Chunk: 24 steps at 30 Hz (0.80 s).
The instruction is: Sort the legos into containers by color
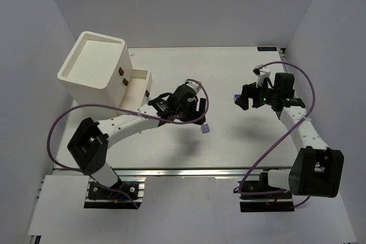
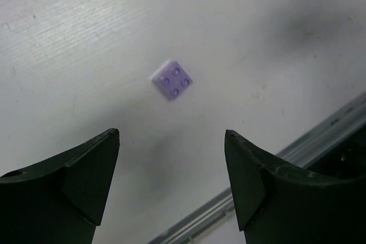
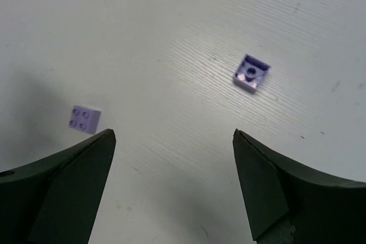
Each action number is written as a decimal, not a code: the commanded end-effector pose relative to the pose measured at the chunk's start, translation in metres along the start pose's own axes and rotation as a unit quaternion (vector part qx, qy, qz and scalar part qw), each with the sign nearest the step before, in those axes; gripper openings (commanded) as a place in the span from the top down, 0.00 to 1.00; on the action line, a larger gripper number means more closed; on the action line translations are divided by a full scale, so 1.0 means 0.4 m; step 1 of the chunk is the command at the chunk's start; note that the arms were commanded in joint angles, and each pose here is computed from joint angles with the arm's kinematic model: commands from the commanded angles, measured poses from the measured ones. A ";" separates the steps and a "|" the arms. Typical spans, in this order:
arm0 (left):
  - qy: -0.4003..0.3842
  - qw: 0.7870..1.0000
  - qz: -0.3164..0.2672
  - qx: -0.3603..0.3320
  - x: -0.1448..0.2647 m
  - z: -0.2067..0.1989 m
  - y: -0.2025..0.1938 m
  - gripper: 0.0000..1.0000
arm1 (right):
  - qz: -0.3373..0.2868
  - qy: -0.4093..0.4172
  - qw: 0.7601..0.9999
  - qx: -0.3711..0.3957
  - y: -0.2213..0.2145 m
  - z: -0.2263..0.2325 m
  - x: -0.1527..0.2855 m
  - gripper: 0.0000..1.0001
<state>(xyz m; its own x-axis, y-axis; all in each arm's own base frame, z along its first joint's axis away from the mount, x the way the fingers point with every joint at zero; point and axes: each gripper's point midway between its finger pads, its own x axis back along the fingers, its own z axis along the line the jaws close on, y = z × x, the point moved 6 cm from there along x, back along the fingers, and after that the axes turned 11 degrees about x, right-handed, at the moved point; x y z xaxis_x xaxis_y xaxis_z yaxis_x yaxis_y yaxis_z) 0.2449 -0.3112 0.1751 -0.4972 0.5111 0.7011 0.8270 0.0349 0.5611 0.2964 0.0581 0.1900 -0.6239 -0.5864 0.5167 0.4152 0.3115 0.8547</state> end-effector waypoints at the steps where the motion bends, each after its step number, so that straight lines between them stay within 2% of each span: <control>1: -0.061 0.997 -0.055 0.005 0.114 -0.043 0.024 0.16 | 0.000 -0.077 0.997 -0.008 0.019 -0.058 -0.006 0.11; 4: -0.049 0.996 -0.069 0.002 0.172 0.000 -0.011 0.14 | 0.006 -0.105 0.994 -0.021 0.018 -0.082 -0.025 0.11; 7: -0.029 0.997 -0.069 -0.006 0.208 0.052 -0.050 0.13 | 0.038 -0.116 0.992 -0.036 0.000 -0.094 -0.070 0.11; 11: -0.033 0.994 -0.099 -0.020 0.281 0.095 -0.073 0.12 | 0.096 -0.150 0.983 -0.041 -0.035 -0.142 -0.152 0.11; 16: -0.024 0.993 -0.099 -0.054 0.298 0.140 -0.107 0.11 | 0.136 -0.172 0.975 -0.042 -0.052 -0.181 -0.227 0.12; 24: -0.019 0.992 -0.101 -0.079 0.292 0.159 -0.119 0.12 | 0.158 -0.186 0.968 -0.051 -0.046 -0.197 -0.294 0.19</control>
<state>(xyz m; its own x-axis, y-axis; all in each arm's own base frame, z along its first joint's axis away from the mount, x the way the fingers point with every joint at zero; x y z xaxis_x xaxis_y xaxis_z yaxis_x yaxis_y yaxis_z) 0.1618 -0.2004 0.1959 -0.6144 0.5385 0.5766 0.6930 0.0190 0.7207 0.3988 0.0603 0.0974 -0.5992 -0.1901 0.7777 0.6932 0.3626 0.6228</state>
